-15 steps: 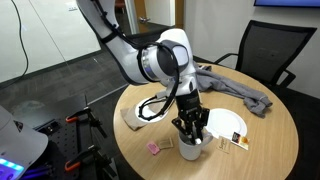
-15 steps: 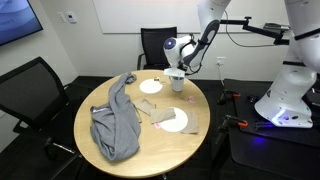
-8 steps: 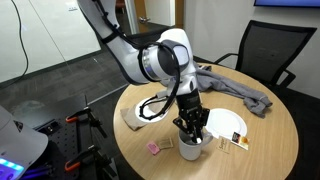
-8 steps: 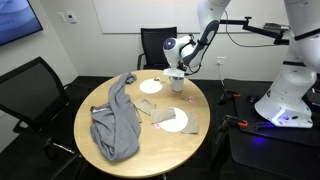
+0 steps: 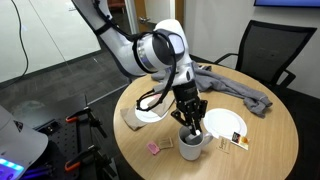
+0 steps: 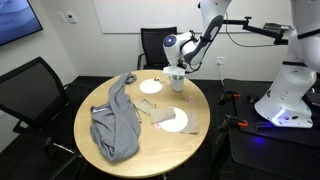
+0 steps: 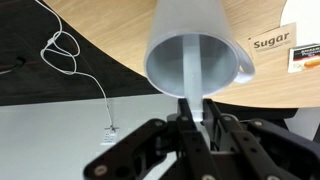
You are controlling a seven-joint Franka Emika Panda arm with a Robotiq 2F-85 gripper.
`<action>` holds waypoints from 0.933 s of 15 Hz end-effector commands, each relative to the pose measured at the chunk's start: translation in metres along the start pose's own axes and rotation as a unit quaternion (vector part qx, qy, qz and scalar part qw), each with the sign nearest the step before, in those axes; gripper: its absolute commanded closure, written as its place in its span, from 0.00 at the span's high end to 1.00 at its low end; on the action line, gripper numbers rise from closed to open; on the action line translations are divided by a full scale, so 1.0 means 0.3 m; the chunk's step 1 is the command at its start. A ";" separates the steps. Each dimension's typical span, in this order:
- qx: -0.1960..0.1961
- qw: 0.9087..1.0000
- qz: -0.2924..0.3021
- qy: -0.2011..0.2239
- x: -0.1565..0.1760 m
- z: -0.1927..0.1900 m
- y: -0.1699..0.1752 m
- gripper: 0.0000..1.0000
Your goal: Take the marker out of the cup and put it on the table
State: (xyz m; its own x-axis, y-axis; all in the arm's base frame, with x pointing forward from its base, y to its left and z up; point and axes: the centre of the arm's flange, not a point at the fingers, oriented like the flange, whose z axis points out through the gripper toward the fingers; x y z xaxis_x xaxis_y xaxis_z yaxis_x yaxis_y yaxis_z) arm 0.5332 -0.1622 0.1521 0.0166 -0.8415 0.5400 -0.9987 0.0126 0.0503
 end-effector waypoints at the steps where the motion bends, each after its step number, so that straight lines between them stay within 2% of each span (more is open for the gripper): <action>1: -0.001 1.000 -0.012 0.022 0.053 -0.137 0.067 0.05; 6: 0.016 0.998 -0.022 0.057 0.132 -0.272 0.105 0.05; 9: 0.045 0.995 -0.049 0.075 0.187 -0.354 0.119 0.05; 12: 0.079 0.987 -0.106 0.089 0.238 -0.415 0.170 0.05; 14: 0.097 0.979 -0.154 0.096 0.262 -0.446 0.190 0.05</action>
State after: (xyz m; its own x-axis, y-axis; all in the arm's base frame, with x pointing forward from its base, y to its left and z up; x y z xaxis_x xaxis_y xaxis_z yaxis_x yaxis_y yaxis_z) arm 0.5101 -0.1535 0.2833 0.2052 -0.7046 0.6793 -0.9725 -0.2248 0.0606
